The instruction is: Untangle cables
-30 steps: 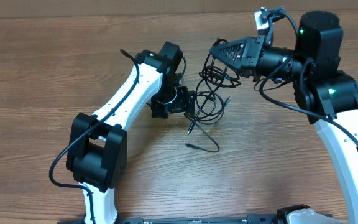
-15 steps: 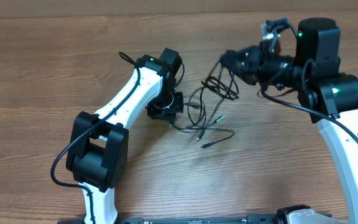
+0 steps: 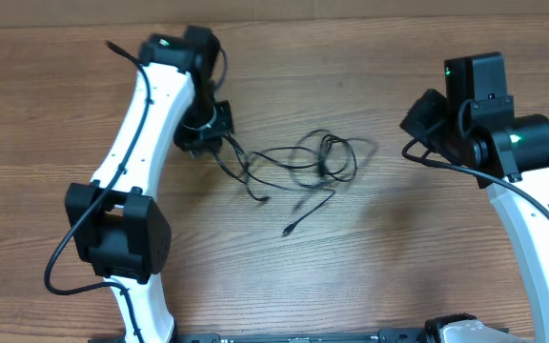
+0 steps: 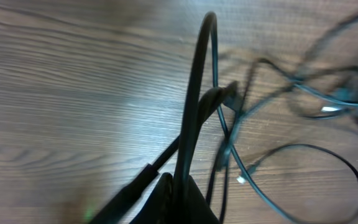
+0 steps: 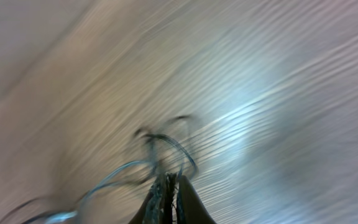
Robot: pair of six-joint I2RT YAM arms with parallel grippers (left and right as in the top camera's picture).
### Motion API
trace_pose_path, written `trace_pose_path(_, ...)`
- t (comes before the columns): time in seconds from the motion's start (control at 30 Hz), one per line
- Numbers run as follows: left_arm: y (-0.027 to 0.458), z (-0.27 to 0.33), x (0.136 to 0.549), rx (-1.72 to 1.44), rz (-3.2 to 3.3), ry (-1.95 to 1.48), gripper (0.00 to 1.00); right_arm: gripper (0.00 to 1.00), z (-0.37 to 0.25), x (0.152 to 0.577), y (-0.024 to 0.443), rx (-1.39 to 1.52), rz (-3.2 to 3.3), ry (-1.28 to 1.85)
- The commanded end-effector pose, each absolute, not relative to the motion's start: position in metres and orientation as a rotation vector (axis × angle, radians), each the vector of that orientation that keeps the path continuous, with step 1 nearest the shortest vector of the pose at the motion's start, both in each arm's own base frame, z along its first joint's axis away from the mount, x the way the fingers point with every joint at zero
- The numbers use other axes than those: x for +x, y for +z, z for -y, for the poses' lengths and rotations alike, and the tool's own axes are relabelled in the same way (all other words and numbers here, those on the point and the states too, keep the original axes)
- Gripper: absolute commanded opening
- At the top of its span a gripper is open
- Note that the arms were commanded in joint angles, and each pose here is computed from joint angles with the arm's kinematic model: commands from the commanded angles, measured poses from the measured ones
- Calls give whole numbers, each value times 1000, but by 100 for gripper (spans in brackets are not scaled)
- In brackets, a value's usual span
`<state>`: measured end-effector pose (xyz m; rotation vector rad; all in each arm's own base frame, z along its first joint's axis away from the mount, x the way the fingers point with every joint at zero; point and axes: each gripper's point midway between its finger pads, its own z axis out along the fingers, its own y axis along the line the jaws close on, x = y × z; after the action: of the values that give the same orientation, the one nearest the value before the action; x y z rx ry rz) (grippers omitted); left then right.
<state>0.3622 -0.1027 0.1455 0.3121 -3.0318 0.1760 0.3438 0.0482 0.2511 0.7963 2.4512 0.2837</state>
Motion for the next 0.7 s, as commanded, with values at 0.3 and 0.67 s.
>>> trace_pose_path(0.3,190,170,367,-49,2948,879,4,31,-71,345,240,711,-2558,400)
trace_pose_path(0.67,289,201,379,-173,2972,1299,4,84,-184,327,186,-85,-2858,899)
